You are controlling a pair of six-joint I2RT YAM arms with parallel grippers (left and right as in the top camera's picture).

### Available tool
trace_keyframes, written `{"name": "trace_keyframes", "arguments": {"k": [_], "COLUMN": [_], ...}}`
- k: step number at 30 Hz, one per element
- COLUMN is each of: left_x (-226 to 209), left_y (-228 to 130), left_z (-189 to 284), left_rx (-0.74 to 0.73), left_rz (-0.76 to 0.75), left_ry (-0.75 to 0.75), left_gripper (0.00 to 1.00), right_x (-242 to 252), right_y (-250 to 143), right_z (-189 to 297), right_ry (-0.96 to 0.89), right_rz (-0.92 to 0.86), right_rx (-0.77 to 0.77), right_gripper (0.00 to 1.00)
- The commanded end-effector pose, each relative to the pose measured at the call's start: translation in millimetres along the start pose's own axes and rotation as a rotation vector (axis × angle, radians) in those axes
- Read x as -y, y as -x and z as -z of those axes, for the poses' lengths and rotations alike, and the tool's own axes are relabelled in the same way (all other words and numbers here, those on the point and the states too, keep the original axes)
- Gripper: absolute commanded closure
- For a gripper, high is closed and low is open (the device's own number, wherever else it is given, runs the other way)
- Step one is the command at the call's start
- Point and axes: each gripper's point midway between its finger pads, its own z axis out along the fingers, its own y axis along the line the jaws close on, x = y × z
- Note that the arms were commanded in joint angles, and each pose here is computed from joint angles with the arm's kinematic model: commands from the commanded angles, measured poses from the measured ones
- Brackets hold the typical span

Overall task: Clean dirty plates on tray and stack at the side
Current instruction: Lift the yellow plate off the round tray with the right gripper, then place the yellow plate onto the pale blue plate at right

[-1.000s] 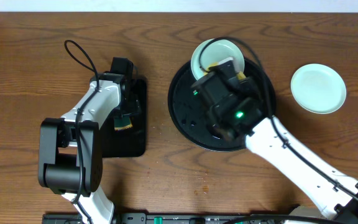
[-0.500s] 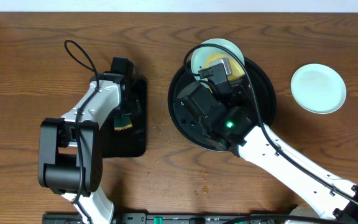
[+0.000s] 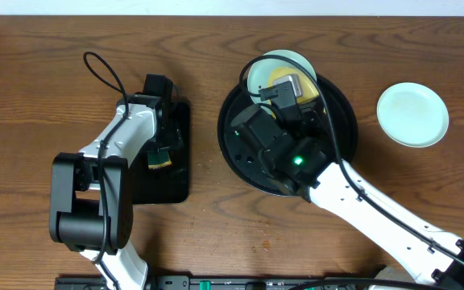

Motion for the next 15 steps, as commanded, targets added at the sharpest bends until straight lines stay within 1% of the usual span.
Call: {"name": "trace_keyframes", "arguments": {"k": [1, 2, 4, 6, 8, 10, 12, 13, 15], "left_x": [-6, -6, -6, -6, -6, -6, -6, -6, -6], "left_y": [-2, -2, -2, -2, -2, -2, -2, -2, -2], "left_z": [-3, -3, -3, -3, -3, -3, -3, -3, -3], "left_rx": [-0.005, -0.005, -0.005, -0.005, -0.005, -0.005, -0.005, -0.005, -0.005], "left_rz": [-0.007, -0.007, -0.007, -0.007, -0.007, -0.007, -0.007, -0.007, -0.007], "left_ry": [0.024, 0.024, 0.024, 0.024, 0.024, 0.024, 0.024, 0.024, 0.024], "left_gripper": [0.09, 0.09, 0.09, 0.09, 0.09, 0.09, 0.09, 0.09, 0.09], "right_x": [-9, -17, -12, -6, -16, -23, -6, 3, 5], "right_y": [1, -1, -6, -8, -7, -9, -13, -15, -18], "right_z": [-7, -6, -9, -15, -17, -16, -22, -26, -35], "right_ry": [0.13, 0.177, 0.153, 0.134, 0.206, 0.248, 0.157, 0.117, 0.126], "right_rz": [-0.117, -0.1, -0.076, -0.111, -0.148, -0.115, -0.096, -0.115, -0.158], "right_rx": [-0.037, -0.05, -0.065, -0.077, -0.09, -0.097, -0.105, -0.112, -0.134], "right_gripper": [0.99, 0.99, 0.99, 0.99, 0.99, 0.99, 0.99, 0.99, 0.99]}}
